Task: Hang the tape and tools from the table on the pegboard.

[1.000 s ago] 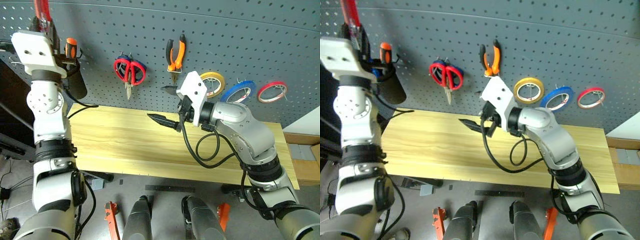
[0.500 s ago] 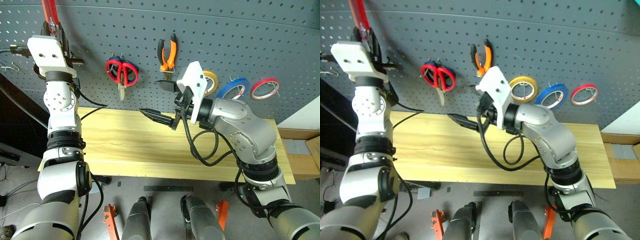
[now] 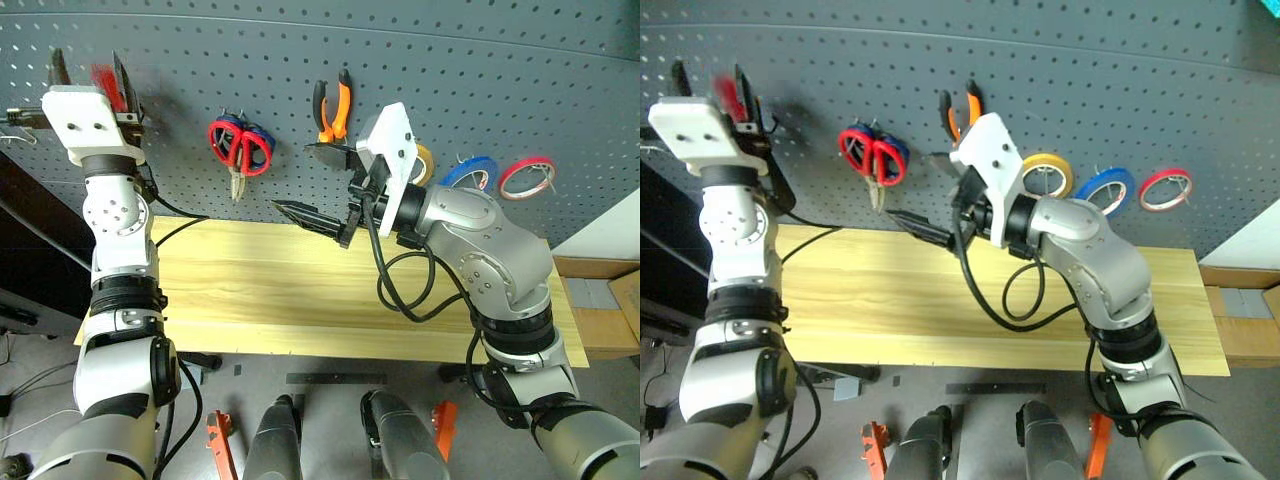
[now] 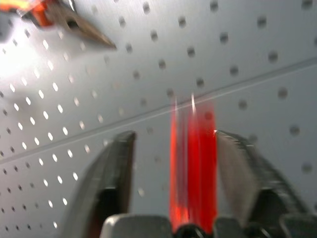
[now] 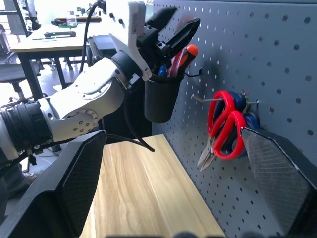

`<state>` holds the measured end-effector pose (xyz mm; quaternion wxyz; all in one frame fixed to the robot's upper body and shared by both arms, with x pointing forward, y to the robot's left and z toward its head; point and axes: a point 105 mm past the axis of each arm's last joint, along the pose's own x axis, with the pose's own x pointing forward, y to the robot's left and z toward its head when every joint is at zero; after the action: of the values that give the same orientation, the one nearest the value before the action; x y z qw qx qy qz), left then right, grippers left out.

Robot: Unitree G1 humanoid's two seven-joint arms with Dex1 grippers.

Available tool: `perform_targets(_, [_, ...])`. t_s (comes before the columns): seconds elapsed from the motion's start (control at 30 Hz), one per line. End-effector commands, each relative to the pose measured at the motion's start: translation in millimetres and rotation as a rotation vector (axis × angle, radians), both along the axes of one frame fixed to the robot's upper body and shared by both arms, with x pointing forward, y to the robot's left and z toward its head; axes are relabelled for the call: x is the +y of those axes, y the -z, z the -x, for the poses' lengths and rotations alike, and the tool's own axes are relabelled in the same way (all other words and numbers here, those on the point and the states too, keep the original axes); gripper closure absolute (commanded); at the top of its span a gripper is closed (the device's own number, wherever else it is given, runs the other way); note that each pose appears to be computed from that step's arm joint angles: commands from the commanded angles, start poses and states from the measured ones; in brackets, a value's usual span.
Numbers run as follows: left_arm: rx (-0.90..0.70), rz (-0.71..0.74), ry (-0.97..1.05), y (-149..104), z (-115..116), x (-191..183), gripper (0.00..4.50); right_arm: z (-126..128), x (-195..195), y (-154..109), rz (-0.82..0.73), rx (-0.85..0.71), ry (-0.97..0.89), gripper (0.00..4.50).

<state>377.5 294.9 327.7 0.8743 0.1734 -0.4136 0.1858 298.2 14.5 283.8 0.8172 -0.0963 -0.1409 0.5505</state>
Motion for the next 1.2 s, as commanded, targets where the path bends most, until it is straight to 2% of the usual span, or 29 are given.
perform_targets(0.03, [-0.091, 0.014, -0.027, -20, 15, 4, 0.25, 6, 0, -15, -0.023, -0.066, -0.018, 0.00])
perform_targets(0.07, [-0.097, 0.017, -0.030, -21, 17, 4, 0.01, 5, -1, -14, -0.021, -0.067, -0.017, 0.00])
perform_targets(0.3, [-0.191, -0.007, 0.036, -52, 35, -18, 0.01, 3, -6, -12, -0.008, -0.069, -0.005, 0.00])
perform_targets(0.37, [-0.192, -0.056, 0.089, -59, 38, -35, 0.01, 2, -8, -11, -0.006, -0.068, 0.001, 0.00])
perform_targets(0.43, [-0.129, -0.164, 0.242, -55, 34, -73, 0.01, 2, -13, -9, 0.001, -0.062, 0.007, 0.00])
perform_targets(0.5, [-0.008, -0.228, 0.407, -36, 29, -105, 0.01, 3, -20, -3, 0.018, -0.050, 0.010, 0.00])
perform_targets(0.57, [0.098, -0.254, 0.503, -17, 28, -119, 0.01, 5, -26, 3, 0.030, -0.036, 0.013, 0.00])
perform_targets(0.73, [0.478, -0.100, 0.636, 54, 18, -131, 0.01, 7, -40, 24, 0.035, 0.034, 0.069, 0.00])
perform_targets(0.83, [0.606, -0.001, 0.607, 87, 22, -129, 0.01, 8, -51, 46, 0.046, 0.083, 0.130, 0.00])
perform_targets(0.93, [0.719, 0.104, 0.590, 123, 28, -122, 0.01, 7, -66, 80, 0.070, 0.146, 0.232, 0.00])
perform_targets(1.03, [0.789, 0.141, 0.564, 153, 34, -117, 0.01, -5, -84, 107, 0.029, 0.209, 0.383, 0.00])
perform_targets(1.1, [0.828, 0.173, 0.540, 171, 36, -111, 0.01, -14, -96, 119, 0.019, 0.195, 0.479, 0.00])
perform_targets(1.2, [0.901, 0.324, 0.416, 211, 39, -84, 0.01, -26, -124, 148, 0.003, 0.193, 0.674, 0.00])
